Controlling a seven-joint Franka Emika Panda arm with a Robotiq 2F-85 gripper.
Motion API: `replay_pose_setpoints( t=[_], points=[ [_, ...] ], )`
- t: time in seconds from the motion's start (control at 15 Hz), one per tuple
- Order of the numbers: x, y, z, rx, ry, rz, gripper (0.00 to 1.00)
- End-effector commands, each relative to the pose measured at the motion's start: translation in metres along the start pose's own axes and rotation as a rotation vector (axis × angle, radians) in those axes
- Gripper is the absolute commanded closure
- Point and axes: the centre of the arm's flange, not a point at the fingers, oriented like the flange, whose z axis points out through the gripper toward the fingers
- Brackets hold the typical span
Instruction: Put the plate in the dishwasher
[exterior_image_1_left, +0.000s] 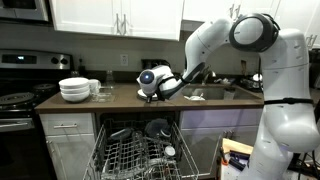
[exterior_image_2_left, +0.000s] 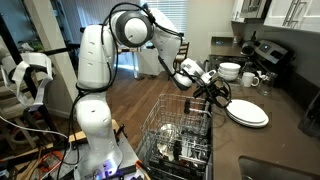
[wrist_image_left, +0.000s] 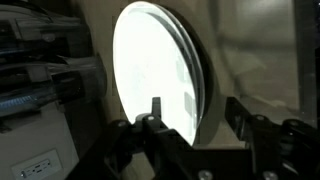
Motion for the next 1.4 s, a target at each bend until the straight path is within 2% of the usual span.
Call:
replay_pose_setpoints(
  t=[0.0,0.07,0.2,0.73,0.87,1.33],
  points=[
    [0.002,0.012,0.008,-0.024,0.003,-0.004,0.02],
    [0.002,0.014,0.009,-0.026,0.002,-0.001,0.39],
    [0.001,0.017,0.009,-0.027,0.002,0.002,0.44],
    [0.001,0.018,0.000,0.000,0.002,0.006,0.95],
    [0.001,0.015,-0.005,0.005,0.010,0.002,1.00],
    [0.004,0.002,-0.016,0.024,0.028,-0.020,0.99]
  ],
)
